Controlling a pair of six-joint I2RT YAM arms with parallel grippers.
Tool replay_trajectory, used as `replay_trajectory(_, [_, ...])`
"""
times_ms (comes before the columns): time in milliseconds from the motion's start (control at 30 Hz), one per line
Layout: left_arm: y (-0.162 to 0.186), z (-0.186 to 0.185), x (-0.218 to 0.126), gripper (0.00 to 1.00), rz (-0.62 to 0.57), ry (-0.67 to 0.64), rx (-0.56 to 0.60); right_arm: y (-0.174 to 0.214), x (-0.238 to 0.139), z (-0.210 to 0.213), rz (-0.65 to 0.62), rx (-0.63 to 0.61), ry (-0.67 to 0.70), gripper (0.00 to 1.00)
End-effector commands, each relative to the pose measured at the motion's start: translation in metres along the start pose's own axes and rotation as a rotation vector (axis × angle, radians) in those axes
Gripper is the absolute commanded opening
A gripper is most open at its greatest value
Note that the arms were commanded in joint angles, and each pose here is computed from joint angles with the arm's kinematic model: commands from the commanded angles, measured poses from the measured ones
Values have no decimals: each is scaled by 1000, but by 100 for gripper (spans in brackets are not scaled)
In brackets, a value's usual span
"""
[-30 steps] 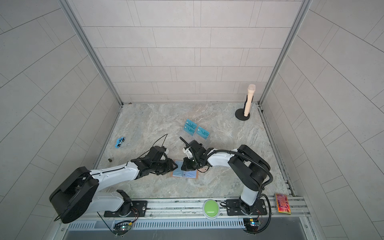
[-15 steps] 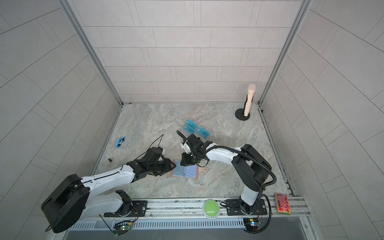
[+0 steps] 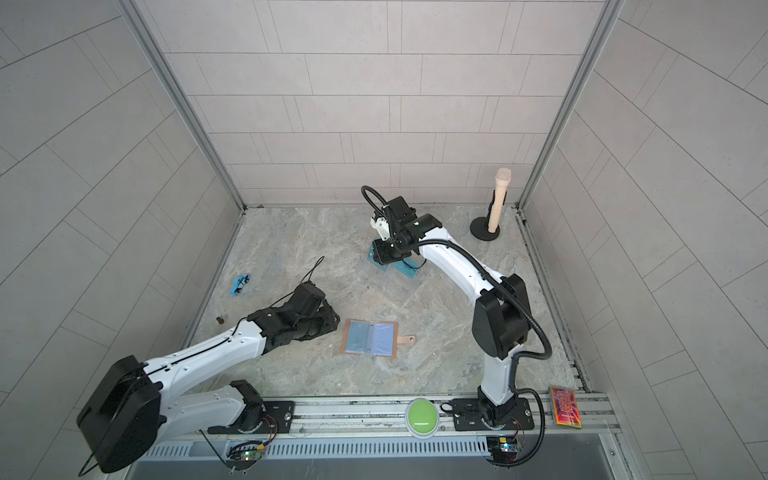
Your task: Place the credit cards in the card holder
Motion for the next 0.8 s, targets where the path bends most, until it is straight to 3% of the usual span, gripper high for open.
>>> replay_trajectory(0, [-4,4,0,50,-18,-49,34,5,12,-13,103,-70,61,23])
replay_trajectory(267, [-6,5,7,51,10,-43,28,-29,40,-34,135,-124,139,25])
replay_trajectory(767, [-9,14,16,51,36,-34,-5,-23,68,-50,226,-175,188,35])
Point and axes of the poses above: each gripper's point midway between its finger pads, its own x axis out along the fingers, its own z axis along the line the jaws close on, y = z × x, the point moved 4 cm from there along -x, back along the fingers, and after that the axes turned 9 degrees about -x, right-handed, at the moved point
